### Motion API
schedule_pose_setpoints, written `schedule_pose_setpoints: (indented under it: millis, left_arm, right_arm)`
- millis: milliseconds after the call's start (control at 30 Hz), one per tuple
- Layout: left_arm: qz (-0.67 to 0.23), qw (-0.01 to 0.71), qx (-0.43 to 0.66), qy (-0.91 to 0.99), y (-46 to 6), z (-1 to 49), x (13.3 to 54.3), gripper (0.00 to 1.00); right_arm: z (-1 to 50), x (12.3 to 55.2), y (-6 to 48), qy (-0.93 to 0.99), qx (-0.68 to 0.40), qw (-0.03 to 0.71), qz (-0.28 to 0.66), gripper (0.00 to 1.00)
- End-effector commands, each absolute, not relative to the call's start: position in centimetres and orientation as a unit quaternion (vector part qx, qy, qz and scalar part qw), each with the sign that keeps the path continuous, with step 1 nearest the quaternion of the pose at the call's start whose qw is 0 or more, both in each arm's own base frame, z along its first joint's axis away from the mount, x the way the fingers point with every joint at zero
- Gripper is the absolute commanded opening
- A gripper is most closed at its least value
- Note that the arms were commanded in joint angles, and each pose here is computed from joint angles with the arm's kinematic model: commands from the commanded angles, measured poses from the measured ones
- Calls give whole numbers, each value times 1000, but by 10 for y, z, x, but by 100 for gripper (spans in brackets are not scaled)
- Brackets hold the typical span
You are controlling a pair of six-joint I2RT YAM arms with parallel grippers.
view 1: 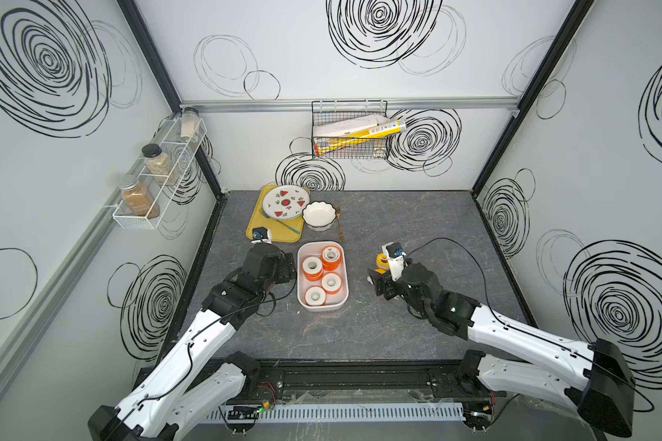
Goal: Put the sealing tape into the storage box
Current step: Pick up the sealing tape at the center of the board.
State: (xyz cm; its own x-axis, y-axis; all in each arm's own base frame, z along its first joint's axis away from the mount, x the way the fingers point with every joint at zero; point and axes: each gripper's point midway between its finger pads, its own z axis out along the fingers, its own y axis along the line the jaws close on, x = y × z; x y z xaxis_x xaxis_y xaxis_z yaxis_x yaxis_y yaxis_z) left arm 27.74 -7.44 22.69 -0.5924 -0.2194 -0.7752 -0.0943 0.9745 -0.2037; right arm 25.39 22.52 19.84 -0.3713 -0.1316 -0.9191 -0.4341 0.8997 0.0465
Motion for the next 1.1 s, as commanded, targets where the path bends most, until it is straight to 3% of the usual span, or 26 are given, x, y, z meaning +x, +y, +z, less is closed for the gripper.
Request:
schedule_pose_setpoints:
  millis: [0,400,600,1067]
  left_arm:
    - [-77,446,-82,888,-77,228,279,86]
    - [-92,441,-68,890,-85,226,279,86]
    - [-106,435,-48,893,-95,224,278,86]
    - [-162,368,22,915,-176,211,292,82]
  right_arm:
    - [201,262,190,805,-94,575,114,81]
    - [151,257,99,791,60,606,56,88]
    - [152,252,85,784,94,611,58,89]
    - [148,251,81,787,112,604,53,89]
